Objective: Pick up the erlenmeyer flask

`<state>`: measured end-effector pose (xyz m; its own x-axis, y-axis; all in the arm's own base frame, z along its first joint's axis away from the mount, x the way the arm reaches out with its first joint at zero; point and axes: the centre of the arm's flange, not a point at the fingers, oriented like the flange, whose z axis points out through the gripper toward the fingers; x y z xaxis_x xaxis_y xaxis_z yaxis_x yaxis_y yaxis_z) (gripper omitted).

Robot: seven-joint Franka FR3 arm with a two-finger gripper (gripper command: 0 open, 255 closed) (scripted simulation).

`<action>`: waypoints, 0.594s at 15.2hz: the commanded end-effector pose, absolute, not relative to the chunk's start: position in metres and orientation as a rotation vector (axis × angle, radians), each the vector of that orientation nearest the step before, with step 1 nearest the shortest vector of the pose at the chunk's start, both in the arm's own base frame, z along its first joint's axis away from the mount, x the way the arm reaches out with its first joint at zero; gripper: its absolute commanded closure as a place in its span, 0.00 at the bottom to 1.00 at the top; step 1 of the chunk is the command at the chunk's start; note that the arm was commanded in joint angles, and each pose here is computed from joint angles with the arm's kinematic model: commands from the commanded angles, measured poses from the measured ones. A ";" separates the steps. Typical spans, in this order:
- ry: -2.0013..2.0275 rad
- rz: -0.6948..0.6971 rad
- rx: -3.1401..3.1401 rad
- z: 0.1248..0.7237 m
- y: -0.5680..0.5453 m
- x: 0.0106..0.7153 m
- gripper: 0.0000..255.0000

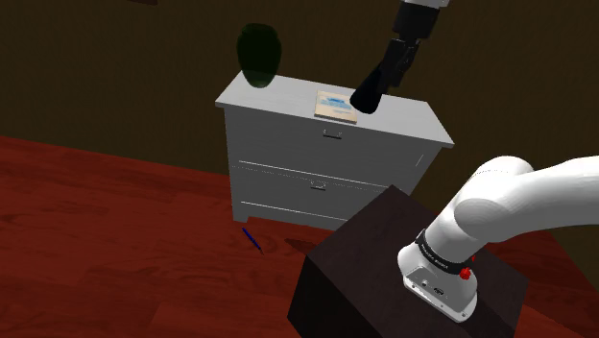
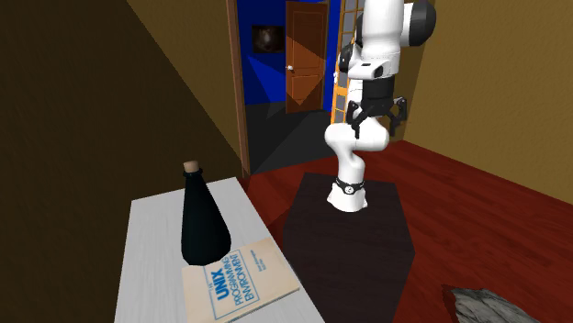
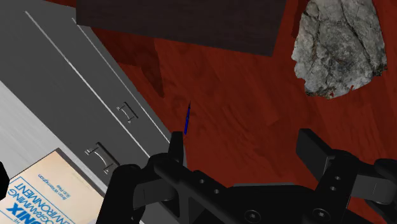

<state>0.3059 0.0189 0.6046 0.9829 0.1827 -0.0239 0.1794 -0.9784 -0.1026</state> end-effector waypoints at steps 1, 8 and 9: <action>-0.277 0.051 -3.028 0.605 0.019 0.306 0.00; -0.204 0.030 -3.043 0.599 -0.057 0.354 0.00; -0.193 0.027 -3.044 0.599 -0.068 0.361 0.00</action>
<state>0.3542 -0.0535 0.5996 0.9909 0.1342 -0.0132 0.1323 -0.9867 -0.0942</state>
